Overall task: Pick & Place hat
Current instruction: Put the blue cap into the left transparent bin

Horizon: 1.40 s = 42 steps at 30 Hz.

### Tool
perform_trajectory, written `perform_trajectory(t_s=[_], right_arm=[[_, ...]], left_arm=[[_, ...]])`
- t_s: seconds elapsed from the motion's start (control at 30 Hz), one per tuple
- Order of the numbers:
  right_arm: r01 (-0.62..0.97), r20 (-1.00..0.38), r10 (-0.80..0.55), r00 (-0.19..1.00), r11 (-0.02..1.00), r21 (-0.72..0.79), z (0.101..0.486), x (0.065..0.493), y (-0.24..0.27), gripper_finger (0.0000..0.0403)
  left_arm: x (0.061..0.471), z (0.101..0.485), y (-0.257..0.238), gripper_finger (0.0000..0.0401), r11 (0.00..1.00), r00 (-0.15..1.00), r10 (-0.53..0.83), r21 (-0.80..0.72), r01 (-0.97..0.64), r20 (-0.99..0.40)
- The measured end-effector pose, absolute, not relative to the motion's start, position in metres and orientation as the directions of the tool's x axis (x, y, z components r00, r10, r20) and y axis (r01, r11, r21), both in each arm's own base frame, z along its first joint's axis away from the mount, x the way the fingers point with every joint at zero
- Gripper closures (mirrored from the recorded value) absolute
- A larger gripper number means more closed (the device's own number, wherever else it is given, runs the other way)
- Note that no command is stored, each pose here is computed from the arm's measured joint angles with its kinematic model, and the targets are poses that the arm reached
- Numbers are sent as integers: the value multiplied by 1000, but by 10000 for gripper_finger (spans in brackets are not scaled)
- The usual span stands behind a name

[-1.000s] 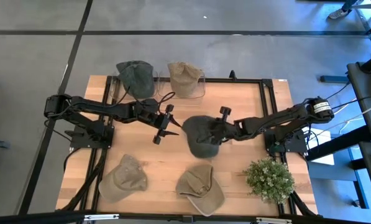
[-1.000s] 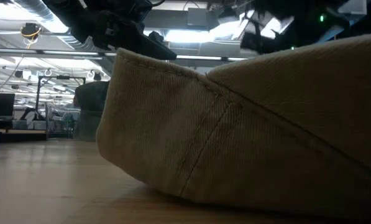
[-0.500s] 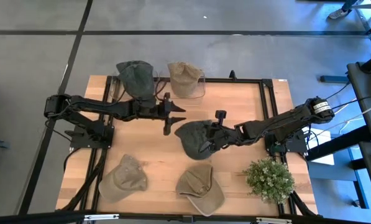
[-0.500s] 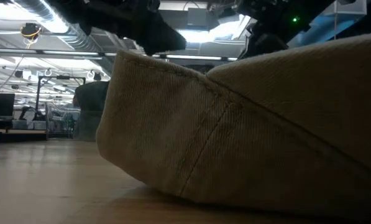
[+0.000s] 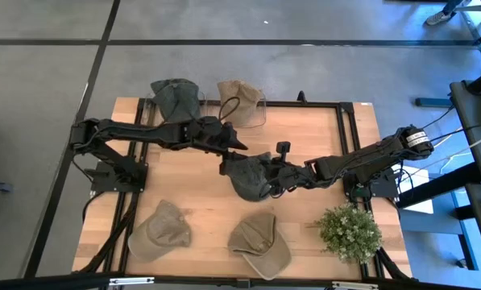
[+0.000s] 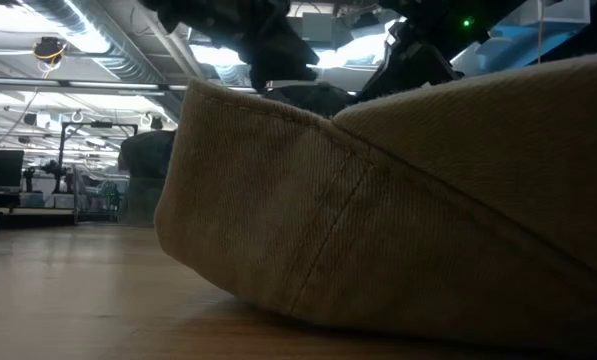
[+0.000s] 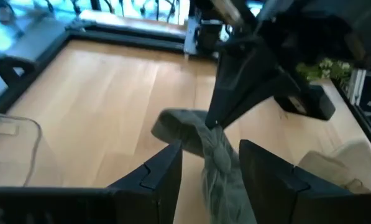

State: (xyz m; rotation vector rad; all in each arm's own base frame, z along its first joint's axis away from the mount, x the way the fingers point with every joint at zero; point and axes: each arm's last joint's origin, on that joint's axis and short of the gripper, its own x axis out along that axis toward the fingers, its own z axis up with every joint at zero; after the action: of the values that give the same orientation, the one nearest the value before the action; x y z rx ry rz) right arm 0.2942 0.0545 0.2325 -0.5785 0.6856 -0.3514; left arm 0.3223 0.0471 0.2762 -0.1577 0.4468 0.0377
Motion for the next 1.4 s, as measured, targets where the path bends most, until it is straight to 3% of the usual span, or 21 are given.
perform_trajectory(t_s=[0.67,0.83,1.17,1.4], right_arm=[[142,-429,-509,746,752,-644,238,298,54,402],[139,-429,-493,757,763,-631,239,299,55,402],[145,-428,-485,762,774,-617,239,299,55,398],[99,-446,-447,775,783,-614,239,299,56,358]], left_arm=[[332,268,48,260,979,878,-63,-202,-39,-474],[332,268,48,285,979,879,-61,-202,-40,-473],[332,268,48,371,980,878,-61,-196,-37,-474],[332,268,48,373,998,877,-61,-55,39,-476]])
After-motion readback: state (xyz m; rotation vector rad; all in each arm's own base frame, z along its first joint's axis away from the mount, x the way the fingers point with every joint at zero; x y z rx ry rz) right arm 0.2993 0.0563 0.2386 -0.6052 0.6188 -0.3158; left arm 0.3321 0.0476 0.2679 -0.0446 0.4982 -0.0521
